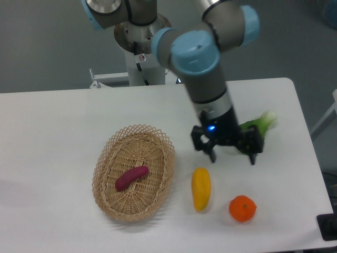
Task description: Place the sweet potato in the basket
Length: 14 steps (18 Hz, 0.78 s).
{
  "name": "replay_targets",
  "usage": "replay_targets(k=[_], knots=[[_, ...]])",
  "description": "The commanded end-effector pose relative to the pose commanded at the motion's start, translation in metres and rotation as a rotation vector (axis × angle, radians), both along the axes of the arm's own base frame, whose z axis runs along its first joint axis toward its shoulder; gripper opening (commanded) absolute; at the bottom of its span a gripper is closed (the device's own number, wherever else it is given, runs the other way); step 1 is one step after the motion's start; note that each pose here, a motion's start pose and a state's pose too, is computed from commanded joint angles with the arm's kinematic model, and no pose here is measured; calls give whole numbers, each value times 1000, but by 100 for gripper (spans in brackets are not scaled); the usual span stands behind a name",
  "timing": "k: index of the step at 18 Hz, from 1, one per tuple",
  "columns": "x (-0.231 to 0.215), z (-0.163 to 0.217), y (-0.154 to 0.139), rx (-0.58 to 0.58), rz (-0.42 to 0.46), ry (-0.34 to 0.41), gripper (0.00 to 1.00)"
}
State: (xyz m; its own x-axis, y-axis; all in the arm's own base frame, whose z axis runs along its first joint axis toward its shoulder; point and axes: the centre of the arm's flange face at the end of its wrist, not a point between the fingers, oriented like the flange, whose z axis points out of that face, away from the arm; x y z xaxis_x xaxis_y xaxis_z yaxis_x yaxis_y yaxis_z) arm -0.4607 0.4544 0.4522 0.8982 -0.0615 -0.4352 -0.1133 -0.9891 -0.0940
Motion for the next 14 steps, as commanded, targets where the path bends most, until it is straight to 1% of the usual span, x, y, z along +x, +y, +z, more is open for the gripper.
replay_targets(k=[1, 3, 5, 6, 8, 10, 14], knots=[[-8, 0, -10, -47, -42, -25, 100], [-19, 14, -32, -107, -108, -51, 100], [-37, 18, -54, -105, -141, -79, 100], [-40, 23, -64, -88, -153, -86, 100], [-48, 24, -80, -90, -176, -106, 100], [-52, 25, -87, -90, -199, -107, 100], [-54, 24, -88, -77, -202, -113, 100]])
